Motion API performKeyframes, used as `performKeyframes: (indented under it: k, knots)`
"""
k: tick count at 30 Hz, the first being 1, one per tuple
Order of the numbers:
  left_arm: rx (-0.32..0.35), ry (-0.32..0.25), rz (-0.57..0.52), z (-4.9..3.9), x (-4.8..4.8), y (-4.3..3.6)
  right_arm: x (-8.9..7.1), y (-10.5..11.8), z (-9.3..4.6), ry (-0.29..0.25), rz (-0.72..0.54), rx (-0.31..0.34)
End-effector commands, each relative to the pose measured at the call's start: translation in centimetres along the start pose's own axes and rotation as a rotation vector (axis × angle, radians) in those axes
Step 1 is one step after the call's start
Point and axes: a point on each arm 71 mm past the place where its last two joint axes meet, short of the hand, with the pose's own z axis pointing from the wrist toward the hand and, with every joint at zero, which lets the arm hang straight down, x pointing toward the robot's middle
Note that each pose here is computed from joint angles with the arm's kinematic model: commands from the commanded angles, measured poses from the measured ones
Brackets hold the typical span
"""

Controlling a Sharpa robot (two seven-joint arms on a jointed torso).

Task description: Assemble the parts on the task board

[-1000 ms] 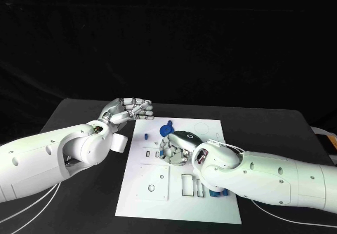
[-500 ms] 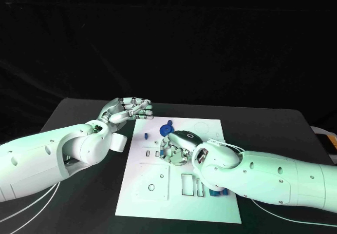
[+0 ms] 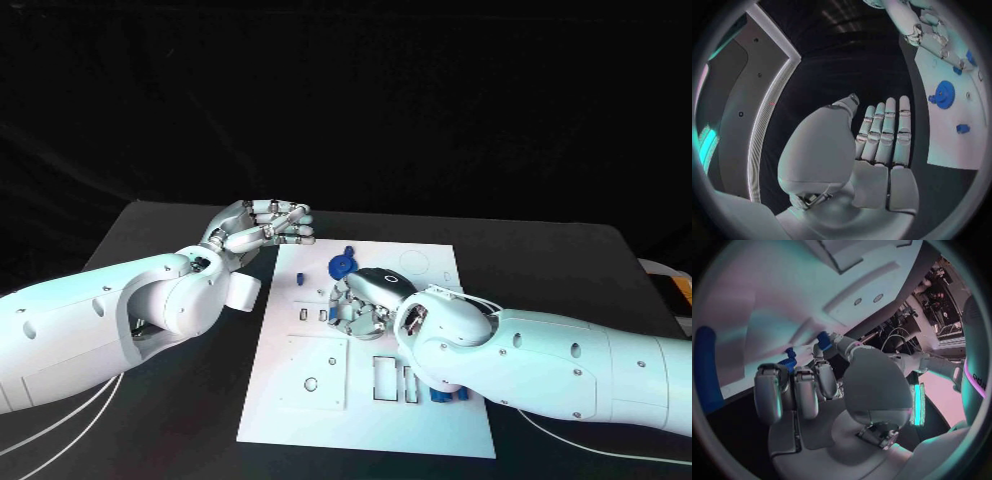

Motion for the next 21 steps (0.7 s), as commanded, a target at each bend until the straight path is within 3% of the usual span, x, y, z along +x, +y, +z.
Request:
performKeyframes:
  k: [1,21]
  knots:
    - [0.006,0.019,-0.009,0.03,0.22,-0.09,0.3,-0.1,-0.06,0.018,-0.016,0.009]
    - [0.005,0.017,-0.009,-0.01,0.14,-0.1,0.0,-0.05,-0.12,-0.021,0.0,-0.004]
